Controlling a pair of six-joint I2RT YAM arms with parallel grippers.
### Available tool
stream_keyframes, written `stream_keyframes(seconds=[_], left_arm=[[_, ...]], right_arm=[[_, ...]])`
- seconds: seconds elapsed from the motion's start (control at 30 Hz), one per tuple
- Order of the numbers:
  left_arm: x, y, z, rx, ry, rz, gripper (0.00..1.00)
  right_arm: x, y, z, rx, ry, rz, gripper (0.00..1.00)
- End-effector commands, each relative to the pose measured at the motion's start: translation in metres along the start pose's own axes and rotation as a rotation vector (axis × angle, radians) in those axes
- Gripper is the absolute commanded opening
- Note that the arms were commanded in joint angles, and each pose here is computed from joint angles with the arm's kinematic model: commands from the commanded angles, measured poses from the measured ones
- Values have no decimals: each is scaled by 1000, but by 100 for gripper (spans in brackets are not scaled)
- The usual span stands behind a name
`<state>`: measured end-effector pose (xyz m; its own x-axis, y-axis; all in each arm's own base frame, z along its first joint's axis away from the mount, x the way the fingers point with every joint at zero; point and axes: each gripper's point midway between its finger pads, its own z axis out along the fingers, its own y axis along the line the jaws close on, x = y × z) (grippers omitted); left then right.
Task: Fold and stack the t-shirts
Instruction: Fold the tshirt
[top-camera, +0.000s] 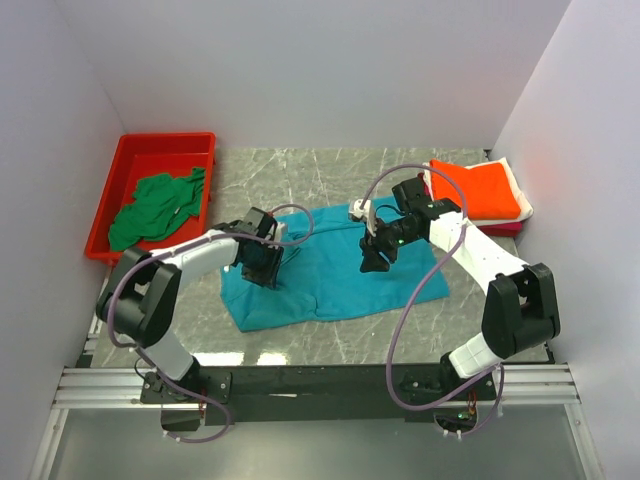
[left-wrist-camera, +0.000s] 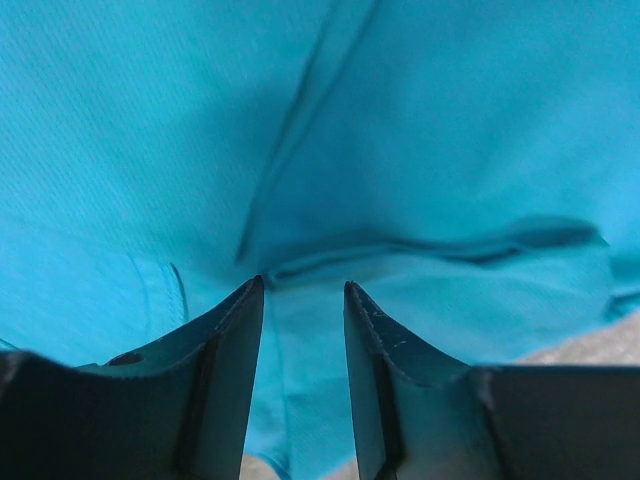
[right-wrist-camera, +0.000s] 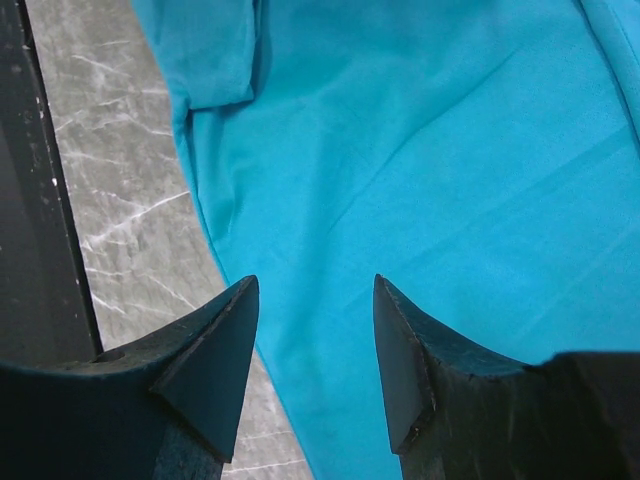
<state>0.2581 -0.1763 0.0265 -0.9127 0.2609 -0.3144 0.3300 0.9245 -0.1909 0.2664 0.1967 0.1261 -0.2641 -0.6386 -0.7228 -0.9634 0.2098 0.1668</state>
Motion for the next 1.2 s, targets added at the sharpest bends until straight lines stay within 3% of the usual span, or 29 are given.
stream_keyframes(seconds=[0.0, 0.17, 0.23, 0.4, 0.47, 0.63, 0.77, 0.9, 1.17], left_arm=[[-20, 4, -2, -42, -38, 41, 43], [-17, 2, 1, -31, -17, 53, 41], [-13, -2, 2, -9, -8, 57, 36], [-6, -13, -1, 49, 3, 73, 6], [-8, -17, -8, 66, -13, 79, 1], [-13, -22, -28, 84, -63, 106, 1], [-16, -21, -38, 81, -99, 144, 1], [-19, -22, -45, 89, -141, 163, 1], [-24, -26, -53, 106, -190, 177, 1]], right_arm=[[-8, 8, -8, -14, -39, -23, 57], [-5, 8, -8, -16, -35, -17, 57], [-4, 7, -9, -14, -31, -13, 57], [-2, 5, -18, 7, -22, -34, 57], [7, 4, -24, 30, 12, -53, 56], [53, -1, -49, 113, 156, -146, 56], [133, -15, -83, 152, 337, -262, 55], [182, -20, -107, 160, 448, -289, 56], [211, -41, -101, 177, 526, -311, 54]])
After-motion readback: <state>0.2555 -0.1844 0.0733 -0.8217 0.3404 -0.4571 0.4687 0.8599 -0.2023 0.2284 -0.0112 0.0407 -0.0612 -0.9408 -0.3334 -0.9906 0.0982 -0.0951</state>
